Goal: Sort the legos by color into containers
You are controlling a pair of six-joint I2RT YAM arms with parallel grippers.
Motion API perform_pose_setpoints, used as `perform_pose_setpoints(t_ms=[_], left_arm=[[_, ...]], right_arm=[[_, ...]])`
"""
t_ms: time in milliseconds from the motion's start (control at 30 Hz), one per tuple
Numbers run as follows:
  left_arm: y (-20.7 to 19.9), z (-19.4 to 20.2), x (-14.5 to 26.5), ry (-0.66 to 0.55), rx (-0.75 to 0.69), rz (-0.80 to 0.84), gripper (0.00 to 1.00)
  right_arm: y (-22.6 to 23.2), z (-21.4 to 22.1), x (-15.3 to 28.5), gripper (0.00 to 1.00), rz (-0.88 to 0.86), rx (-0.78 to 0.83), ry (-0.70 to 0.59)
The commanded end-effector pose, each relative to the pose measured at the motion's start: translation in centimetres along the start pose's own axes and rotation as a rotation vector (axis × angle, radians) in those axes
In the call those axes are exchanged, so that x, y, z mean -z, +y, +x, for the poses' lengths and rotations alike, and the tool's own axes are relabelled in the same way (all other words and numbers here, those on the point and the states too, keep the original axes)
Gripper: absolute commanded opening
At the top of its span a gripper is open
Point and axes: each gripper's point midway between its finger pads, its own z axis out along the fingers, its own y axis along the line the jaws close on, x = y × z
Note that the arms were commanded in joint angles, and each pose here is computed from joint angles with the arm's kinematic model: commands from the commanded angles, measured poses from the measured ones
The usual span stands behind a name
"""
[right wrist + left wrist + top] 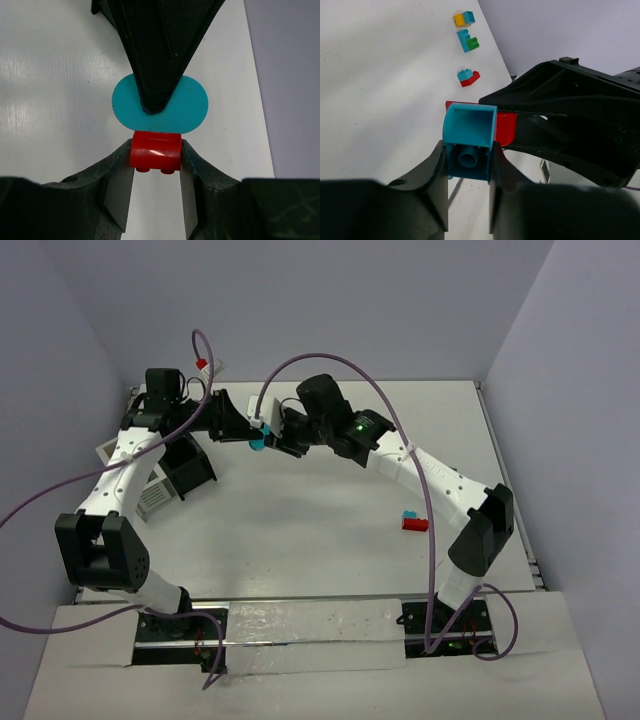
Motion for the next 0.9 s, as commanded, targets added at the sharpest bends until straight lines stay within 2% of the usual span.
perform_pose_setpoints(t_ms=[0, 33, 67, 200, 233, 300, 467, 633, 767, 867], left_arm=[[-2.4, -0.7, 0.4, -0.010, -0.070, 0.107, 0.09], [-2.4, -0.8, 0.8, -0.017, -0.067, 0.110, 0.02], [-2.2, -1.2, 1.4, -0.038, -0.060, 0.104, 0.00], [0.2, -3.4, 4.9, -0.154, -0.052, 0.010, 0.00], [0.8, -3.8, 5.4, -0.168, -0.089, -0.020, 0.00], [3.3, -5.2, 8.5, -0.220, -0.115, -0.182, 0.00], [8.1, -4.9, 13.1, -0.286, -0.122, -0.404, 0.00], [13.2, -4.2, 16.6, -0.319, -0.267, -0.738, 0.00], [15.3, -3.8, 18.2, -0.325, -0.322, -0.880, 0.01], [16.5, -3.6, 18.8, -0.329, -0.358, -0.935, 0.06]], right_arm=[[-1.6, -3.3, 0.8, 0.00, 0.074, 0.032, -0.095], [-1.7, -3.1, 0.9, 0.00, 0.082, 0.023, -0.087], [-1.6, -2.7, 1.0, 0.00, 0.087, 0.018, -0.078], [-1.2, -0.4, 1.7, 0.00, 0.097, 0.010, -0.042], [-1.2, 0.1, 2.1, 0.00, 0.102, 0.005, -0.033], [-0.9, 1.9, 2.5, 0.00, 0.102, -0.014, 0.002], [-0.6, 5.1, 3.2, 0.00, 0.110, -0.042, 0.065], [-1.1, 7.3, 3.5, 0.00, 0.129, -0.094, 0.111], [-1.4, 7.8, 3.6, 0.00, 0.138, -0.115, 0.122], [-1.5, 8.0, 3.5, 0.00, 0.136, -0.124, 0.128]])
